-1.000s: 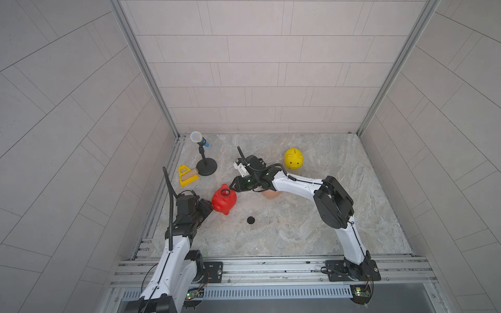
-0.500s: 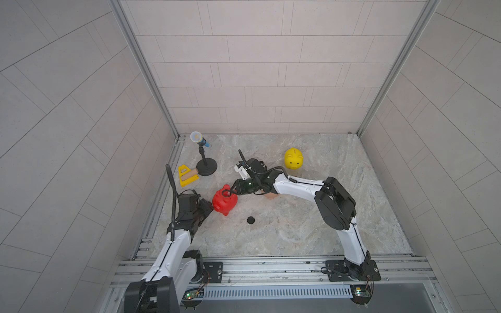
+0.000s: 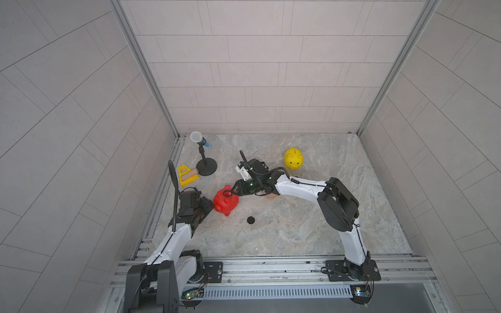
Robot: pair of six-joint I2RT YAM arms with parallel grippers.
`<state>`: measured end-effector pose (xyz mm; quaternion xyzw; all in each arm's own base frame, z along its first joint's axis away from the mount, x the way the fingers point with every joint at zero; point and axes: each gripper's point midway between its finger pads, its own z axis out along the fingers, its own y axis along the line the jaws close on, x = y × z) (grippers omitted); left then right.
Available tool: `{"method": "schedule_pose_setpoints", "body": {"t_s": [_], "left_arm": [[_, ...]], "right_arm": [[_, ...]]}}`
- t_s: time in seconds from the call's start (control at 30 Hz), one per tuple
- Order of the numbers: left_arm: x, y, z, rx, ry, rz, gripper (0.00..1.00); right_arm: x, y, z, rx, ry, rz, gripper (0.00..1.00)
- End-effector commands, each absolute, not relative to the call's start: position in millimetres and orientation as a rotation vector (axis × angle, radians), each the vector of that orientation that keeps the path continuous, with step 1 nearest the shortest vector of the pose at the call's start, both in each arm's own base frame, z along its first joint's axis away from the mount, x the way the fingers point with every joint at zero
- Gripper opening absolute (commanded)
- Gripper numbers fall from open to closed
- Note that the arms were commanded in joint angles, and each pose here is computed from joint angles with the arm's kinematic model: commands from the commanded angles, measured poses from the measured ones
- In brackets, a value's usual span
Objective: Close piggy banks
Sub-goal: Adjust the piggy bank at the center of the board.
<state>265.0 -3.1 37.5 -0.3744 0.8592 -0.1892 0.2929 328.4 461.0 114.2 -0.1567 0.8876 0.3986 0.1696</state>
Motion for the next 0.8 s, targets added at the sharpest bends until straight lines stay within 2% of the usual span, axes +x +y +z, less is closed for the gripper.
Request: {"method": "schedule_pose_setpoints", "body": {"t_s": [0.0, 0.3, 0.77], "left_arm": [[278.0, -6.8, 48.1, -0.955, 2.28, -0.534, 0.62], [285.3, -9.1, 41.3, -0.955, 2.31, -0.546, 0.62], [299.3, -7.0, 36.8, -0.966, 2.32, -0.538, 0.62]], "right_arm": [[320.1, 463.7, 139.7, -0.458, 2.478, 1.166, 0.4], [310.7, 463.4, 142.7, -0.467, 2.477, 1.169, 0.45], [297.5, 461.4, 139.6, -0.483, 2.492, 1.179, 0.47]]}}
